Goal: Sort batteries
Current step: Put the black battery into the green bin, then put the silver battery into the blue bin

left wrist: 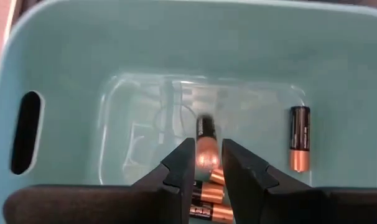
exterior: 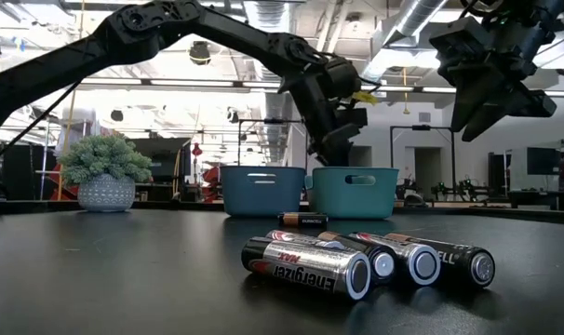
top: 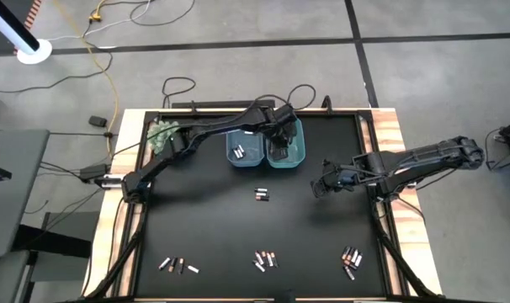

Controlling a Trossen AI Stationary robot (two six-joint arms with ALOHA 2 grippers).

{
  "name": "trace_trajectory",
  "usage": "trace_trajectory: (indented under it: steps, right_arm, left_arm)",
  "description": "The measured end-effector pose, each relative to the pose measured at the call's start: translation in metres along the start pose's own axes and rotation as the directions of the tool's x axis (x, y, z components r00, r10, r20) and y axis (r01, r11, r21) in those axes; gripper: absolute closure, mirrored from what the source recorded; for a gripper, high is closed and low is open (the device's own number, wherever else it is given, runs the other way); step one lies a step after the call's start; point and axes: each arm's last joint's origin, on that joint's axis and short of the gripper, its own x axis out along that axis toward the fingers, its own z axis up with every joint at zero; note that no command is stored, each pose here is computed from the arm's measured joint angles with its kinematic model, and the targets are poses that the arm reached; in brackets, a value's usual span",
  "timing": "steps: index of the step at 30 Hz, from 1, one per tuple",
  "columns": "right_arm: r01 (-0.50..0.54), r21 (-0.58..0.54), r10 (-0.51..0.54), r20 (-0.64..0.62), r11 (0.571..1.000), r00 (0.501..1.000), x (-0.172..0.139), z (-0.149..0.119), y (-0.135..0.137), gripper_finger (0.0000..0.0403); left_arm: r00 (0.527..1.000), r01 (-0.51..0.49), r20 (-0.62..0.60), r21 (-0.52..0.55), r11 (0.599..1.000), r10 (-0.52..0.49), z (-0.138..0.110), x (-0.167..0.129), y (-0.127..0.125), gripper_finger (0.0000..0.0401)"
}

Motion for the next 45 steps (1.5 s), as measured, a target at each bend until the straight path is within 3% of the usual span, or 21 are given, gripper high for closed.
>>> trace_trajectory:
  steps: [7,21,32,38,45]
  right_arm:
    - [-0.001,-0.002,0.001,0.0,1.0,1.0,0.0,0.0,0.0,0.0284]
    - [-0.001,-0.002,0.001,0.0,1.0,1.0,0.0,0.0,0.0,0.0284]
    - [0.0,-0.002,0.0,0.0,1.0,1.0,0.0,0.0,0.0,0.0284]
    - [0.0,-0.002,0.0,0.0,1.0,1.0,0.0,0.0,0.0,0.0284]
    - [-0.008,-0.001,0.008,0.003,1.0,1.0,0.0,0.0,0.001,0.0284]
  left_arm:
    - [1.0,0.003,0.0,-0.051,0.999,-0.003,0.0,0.0,-0.001,0.0316]
    - [1.0,0.014,-0.026,-0.06,0.998,-0.016,-0.002,0.0,-0.003,0.0208]
    - [0.999,-0.026,-0.033,-0.053,0.998,0.024,-0.001,-0.001,-0.005,0.0203]
    - [0.992,-0.124,-0.027,-0.133,0.983,0.121,0.009,-0.035,-0.002,0.0204]
    - [0.985,-0.162,0.025,-0.244,0.956,0.173,0.016,-0.129,-0.006,0.0204]
